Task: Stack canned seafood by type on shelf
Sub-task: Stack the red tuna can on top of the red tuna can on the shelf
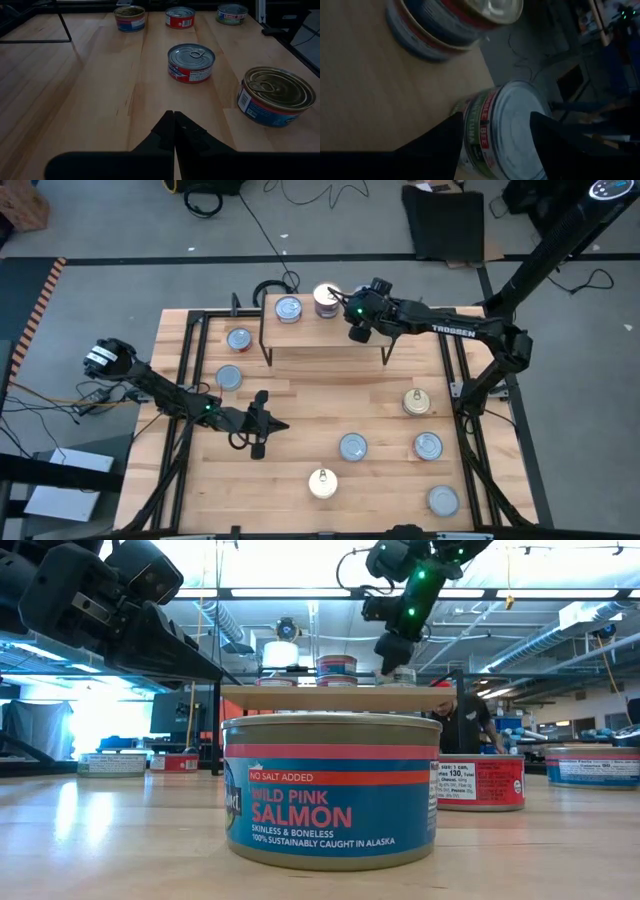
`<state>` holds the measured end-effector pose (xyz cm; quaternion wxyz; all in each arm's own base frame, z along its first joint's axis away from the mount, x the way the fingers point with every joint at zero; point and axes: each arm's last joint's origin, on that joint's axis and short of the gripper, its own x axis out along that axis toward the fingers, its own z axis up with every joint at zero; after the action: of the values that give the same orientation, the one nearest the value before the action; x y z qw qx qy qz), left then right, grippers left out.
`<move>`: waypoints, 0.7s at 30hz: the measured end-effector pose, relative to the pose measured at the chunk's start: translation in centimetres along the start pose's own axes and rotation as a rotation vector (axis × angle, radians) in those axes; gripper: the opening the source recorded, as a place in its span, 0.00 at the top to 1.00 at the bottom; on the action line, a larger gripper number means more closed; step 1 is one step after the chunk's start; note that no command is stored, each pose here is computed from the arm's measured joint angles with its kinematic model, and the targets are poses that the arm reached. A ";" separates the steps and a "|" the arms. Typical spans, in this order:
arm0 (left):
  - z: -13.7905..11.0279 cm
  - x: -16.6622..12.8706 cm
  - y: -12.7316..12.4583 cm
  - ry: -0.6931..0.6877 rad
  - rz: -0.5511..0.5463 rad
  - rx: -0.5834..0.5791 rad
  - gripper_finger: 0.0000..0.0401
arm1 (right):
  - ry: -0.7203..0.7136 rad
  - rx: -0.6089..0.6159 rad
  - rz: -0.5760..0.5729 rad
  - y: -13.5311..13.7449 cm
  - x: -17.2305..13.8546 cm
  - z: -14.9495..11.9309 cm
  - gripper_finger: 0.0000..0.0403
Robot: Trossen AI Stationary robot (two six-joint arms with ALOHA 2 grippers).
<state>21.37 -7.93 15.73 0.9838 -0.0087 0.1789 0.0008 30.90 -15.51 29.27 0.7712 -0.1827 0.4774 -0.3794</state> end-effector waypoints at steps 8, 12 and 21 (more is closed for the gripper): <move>0.1 0.0 0.0 -0.008 -0.001 -0.003 0.99 | -0.098 0.023 -0.017 -0.6 -2.2 2.0 0.41; 0.1 0.0 0.0 -0.016 0.009 -0.003 0.99 | -0.119 0.000 -0.037 0.0 -3.6 2.7 0.43; 0.2 0.0 0.1 -0.028 0.039 0.023 0.99 | -0.098 -0.074 0.085 4.4 -7.4 1.7 0.69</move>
<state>21.45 -7.83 15.95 0.9861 0.0059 0.1652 0.0179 32.33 -7.15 31.70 0.8018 -0.2091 0.4603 -0.3187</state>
